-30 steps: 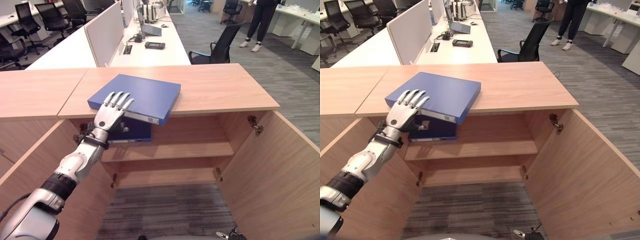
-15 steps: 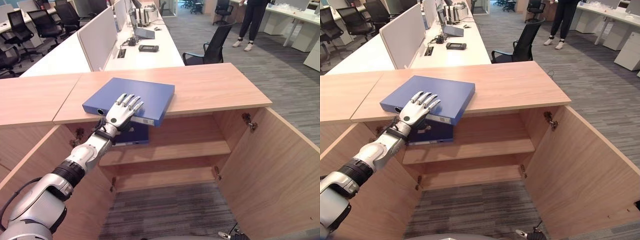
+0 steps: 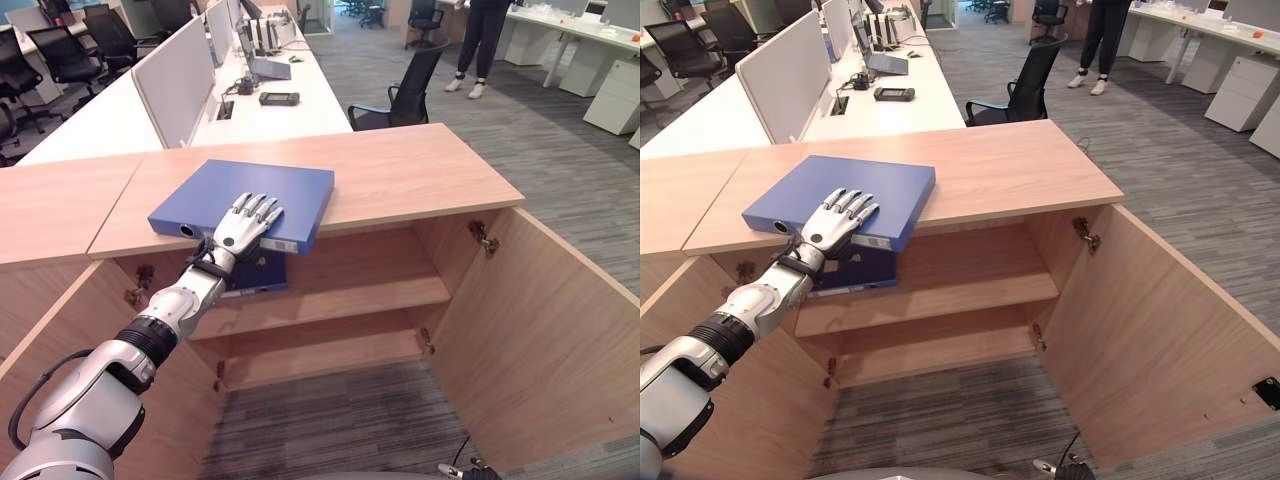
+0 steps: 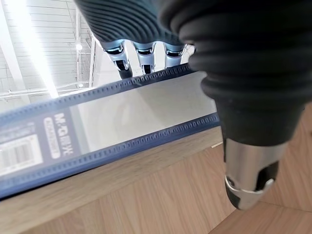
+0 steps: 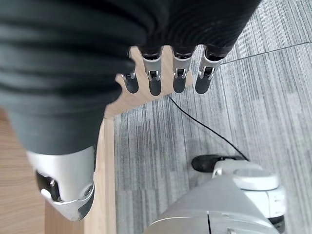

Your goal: Put the empty folder in the office cabinet

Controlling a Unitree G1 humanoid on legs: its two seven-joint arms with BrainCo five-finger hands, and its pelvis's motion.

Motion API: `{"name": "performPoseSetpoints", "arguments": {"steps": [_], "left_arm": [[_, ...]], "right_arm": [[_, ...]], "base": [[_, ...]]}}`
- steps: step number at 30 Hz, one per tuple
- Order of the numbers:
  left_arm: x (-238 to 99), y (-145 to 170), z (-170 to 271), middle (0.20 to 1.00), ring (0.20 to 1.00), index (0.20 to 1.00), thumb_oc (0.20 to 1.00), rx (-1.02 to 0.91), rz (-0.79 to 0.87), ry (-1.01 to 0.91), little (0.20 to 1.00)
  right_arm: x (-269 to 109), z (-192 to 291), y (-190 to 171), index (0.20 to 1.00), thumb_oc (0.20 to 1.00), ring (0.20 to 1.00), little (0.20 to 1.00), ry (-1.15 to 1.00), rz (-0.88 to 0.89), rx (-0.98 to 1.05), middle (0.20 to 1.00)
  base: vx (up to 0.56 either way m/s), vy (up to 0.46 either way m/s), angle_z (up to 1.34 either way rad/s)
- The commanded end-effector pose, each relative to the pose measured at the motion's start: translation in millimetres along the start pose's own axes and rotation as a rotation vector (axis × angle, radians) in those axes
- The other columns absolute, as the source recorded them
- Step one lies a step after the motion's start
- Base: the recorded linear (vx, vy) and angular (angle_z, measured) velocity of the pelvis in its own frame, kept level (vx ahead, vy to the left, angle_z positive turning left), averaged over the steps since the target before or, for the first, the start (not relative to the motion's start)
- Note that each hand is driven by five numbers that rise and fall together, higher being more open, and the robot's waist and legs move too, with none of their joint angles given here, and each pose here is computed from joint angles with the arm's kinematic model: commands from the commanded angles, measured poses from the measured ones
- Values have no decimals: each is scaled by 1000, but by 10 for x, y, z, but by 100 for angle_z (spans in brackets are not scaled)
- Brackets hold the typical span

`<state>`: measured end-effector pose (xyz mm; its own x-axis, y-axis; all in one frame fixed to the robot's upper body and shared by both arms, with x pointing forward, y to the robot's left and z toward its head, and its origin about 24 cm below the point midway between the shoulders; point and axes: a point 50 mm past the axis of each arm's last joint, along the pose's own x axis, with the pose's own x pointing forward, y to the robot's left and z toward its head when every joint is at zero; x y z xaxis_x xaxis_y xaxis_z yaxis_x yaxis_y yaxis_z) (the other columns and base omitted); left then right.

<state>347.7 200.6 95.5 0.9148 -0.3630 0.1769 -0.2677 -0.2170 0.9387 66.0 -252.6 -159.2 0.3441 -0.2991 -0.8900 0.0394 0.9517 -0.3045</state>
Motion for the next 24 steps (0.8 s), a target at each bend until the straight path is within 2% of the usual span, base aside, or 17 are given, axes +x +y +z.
{"name": "performPoseSetpoints", "arguments": {"steps": [1, 5, 6, 8, 24], "left_arm": [[422, 564, -271, 1000, 1000, 1000, 1000, 100, 157, 59, 1000], [415, 524, -275, 1000, 1000, 1000, 1000, 94, 143, 69, 1000], [418, 526, -277, 564, 564, 564, 564, 91, 144, 73, 564], [416, 523, -285, 200, 200, 200, 200, 87, 143, 79, 200], [399, 530, -306, 200, 200, 200, 200, 26, 164, 115, 200]], "right_arm": [[44, 206, -188, 1000, 1000, 1000, 1000, -58, -60, -22, 1000], [41, 185, -187, 1000, 1000, 1000, 1000, -53, -62, -19, 1000], [40, 181, -186, 1000, 1000, 1000, 1000, -52, -62, -19, 1000], [40, 181, -185, 1000, 1000, 1000, 1000, -52, -63, -15, 1000], [44, 205, -176, 1000, 1000, 1000, 1000, -56, -64, 7, 1000]], "base": [[0, 0, 0], [0, 0, 0], [0, 0, 0], [0, 0, 0], [0, 0, 0]]}}
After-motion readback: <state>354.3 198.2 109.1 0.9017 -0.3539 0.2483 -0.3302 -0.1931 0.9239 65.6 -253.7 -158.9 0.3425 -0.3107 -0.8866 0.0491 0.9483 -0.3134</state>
